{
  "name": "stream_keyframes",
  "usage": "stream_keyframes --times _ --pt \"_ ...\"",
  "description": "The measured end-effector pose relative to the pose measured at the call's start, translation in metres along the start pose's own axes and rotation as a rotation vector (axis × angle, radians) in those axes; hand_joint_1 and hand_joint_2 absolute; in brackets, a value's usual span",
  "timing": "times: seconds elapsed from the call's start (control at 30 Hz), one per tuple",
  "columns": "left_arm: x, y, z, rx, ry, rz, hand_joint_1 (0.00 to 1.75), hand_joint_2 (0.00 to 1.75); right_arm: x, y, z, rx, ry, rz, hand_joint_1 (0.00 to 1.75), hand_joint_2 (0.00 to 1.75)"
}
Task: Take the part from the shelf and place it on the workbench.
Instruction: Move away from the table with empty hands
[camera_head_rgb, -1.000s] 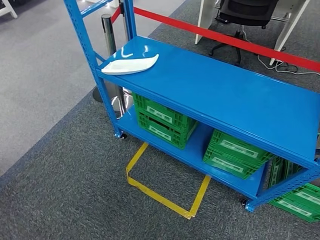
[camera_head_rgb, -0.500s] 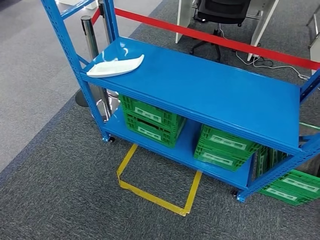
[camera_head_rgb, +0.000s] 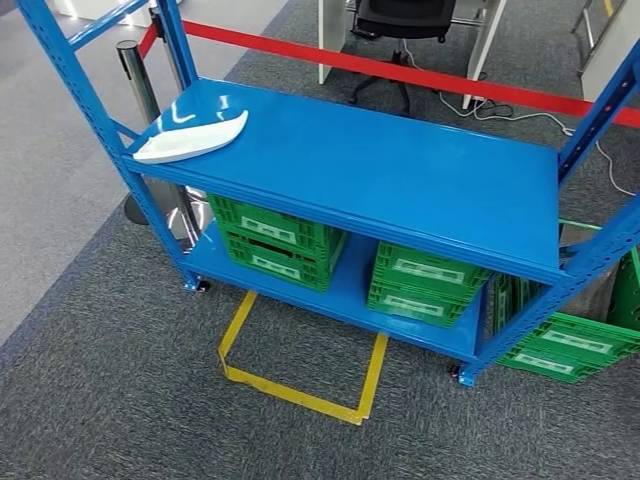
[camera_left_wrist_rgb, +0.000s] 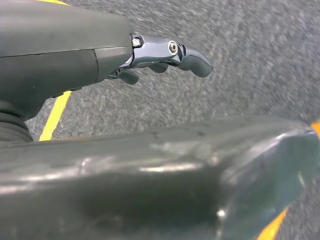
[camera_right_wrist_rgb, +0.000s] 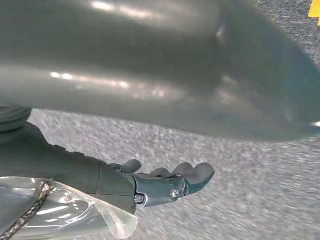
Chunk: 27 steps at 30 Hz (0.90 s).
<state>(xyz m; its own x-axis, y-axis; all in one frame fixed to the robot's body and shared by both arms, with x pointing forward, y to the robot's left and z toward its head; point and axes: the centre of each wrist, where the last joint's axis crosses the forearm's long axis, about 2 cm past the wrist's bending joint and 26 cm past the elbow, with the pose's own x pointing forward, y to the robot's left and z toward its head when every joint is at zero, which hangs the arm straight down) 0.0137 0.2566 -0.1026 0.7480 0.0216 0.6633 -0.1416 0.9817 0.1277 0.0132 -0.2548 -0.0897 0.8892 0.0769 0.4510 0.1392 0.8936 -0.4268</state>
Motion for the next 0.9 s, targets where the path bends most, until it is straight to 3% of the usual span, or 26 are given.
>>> stream_keyframes --times 0.9 --pt "-0.001 -0.008 0.0 -0.1 0.018 0.09 0.0 0.0 0.008 0.011 0.0 0.055 0.029 0.013 0.0 0.0"
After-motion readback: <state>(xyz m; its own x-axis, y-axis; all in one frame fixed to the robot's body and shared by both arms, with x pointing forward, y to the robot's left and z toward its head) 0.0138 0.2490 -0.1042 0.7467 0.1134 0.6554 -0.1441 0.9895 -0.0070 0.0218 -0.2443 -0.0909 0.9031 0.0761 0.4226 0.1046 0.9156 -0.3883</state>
